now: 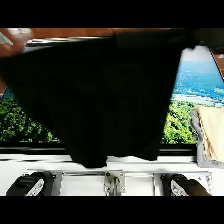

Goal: Fold the shirts.

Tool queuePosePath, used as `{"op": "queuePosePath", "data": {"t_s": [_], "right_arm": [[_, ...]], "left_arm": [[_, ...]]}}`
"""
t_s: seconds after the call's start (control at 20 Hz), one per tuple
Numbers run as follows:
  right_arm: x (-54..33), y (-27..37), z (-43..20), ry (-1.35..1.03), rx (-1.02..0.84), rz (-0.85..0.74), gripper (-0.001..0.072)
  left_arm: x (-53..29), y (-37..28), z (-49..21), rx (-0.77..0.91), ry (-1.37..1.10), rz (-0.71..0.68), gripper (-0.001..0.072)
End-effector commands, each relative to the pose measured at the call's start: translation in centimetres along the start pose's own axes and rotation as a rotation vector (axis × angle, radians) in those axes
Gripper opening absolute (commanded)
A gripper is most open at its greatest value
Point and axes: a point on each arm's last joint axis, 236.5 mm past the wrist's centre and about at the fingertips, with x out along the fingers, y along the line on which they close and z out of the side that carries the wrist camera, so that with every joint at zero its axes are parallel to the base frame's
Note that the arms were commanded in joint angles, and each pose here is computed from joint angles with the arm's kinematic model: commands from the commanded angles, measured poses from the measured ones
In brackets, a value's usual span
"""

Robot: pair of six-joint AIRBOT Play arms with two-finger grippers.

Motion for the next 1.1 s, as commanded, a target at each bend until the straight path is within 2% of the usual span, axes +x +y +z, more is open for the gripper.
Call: {"op": "queuePosePath", "data": {"t_s": [0.0,0.1,0.3,0.55,0.65,0.7,0.75,0.8,0.85,0.95,1.05], "right_arm": [[9.8,-5.9,-5.4,0.315,0.104,-0.062,0.0058],[17.2,-8.6,-7.2,0.38,0.158,-0.097,0.0058],[29.6,-9.2,-12.5,0.462,0.24,-0.038,0.0059],[35.6,-8.5,-21.0,0.669,0.295,-0.026,0.0059],[36.2,-8.5,-22.3,0.699,0.306,-0.027,0.006],[36.2,-8.4,-22.2,0.697,0.307,-0.026,0.0104],[36.0,-8.7,-21.7,0.683,0.304,-0.028,0.0294],[35.4,-8.8,-21.2,0.681,0.289,-0.016,0.0581],[34.1,-9.3,-20.5,0.683,0.269,-0.009,0.0649],[30.4,-11.4,-19.1,0.701,0.206,-0.021,0.0649],[24.8,-15.2,-19.1,0.789,0.18,-0.09,0.0638]], "left_arm": [[6.6,6.1,-6.7,-0.067,0.204,0.121,0.0041],[11.2,9.2,-9.4,-0.114,0.268,0.16,0.0042],[19.2,12.9,-13.8,-0.271,0.381,0.174,0.0042],[26.2,12.9,-22.7,-0.512,0.618,0.08,0.0042],[27.6,12.3,-25.8,-0.597,0.705,0.046,0.0043],[27.8,12.0,-26.9,-0.623,0.74,0.034,0.0118],[27.8,12.0,-27.5,-0.631,0.766,0.031,0.0329],[27.3,11.9,-27.9,-0.638,0.791,0.027,0.0556],[26.3,12.1,-28.0,-0.648,0.822,0.02,0.0619],[23.2,13.4,-28.0,-0.657,0.902,0.031,0.0618],[19.3,15.5,-28.0,-0.633,0.958,0.092,0.0583]]}}
